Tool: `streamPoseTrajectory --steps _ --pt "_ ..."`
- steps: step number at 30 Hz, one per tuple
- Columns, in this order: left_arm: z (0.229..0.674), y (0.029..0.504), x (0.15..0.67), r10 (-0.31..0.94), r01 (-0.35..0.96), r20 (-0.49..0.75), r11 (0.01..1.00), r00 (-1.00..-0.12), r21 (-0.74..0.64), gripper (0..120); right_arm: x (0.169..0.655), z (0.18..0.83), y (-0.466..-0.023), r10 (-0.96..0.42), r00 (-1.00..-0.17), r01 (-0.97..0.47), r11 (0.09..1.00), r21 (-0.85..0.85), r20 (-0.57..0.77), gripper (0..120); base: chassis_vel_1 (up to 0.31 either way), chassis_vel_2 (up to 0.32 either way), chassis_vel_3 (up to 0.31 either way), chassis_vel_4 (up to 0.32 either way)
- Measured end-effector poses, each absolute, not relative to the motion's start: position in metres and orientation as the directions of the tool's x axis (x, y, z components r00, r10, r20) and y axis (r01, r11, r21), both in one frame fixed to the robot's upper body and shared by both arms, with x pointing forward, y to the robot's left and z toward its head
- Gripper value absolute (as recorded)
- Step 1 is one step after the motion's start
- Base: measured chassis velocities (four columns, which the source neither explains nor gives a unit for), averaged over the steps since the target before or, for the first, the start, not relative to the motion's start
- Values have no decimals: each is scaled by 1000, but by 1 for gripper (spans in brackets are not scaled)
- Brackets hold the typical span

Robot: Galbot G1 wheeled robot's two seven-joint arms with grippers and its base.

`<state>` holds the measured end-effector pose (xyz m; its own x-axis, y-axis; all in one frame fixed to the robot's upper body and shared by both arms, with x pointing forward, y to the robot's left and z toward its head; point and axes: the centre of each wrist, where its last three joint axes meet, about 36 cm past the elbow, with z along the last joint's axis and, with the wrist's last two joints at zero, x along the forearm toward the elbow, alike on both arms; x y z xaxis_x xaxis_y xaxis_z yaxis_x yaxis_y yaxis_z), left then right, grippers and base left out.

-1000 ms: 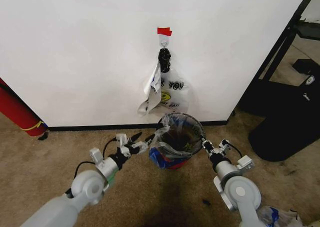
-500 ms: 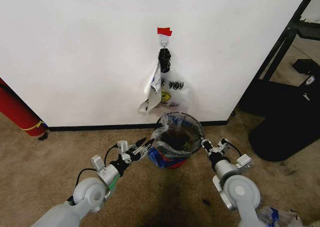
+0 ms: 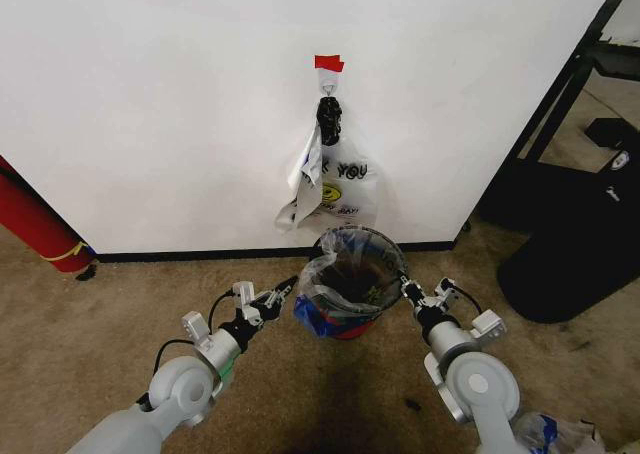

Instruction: Pick up the garbage bag from the wall and place it over the trash bin.

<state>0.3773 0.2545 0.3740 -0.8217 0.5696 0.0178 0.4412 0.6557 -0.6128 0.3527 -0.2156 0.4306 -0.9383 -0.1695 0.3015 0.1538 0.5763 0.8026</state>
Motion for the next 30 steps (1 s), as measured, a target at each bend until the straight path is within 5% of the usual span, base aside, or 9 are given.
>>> streamPoseTrajectory --steps 12,21,30 --pt "373 257 366 666 568 -83 557 -742 -606 0 353 431 -216 -168 -939 152 583 798 301 1 0 0 0 0" --pt "353 265 368 692 602 -83 554 -717 -575 30 353 434 -213 -172 -939 148 580 801 298 1 0 0 0 0" --pt "351 267 380 661 576 -58 603 -748 -552 7 353 435 -215 -171 -940 147 580 801 296 1 0 0 0 0"
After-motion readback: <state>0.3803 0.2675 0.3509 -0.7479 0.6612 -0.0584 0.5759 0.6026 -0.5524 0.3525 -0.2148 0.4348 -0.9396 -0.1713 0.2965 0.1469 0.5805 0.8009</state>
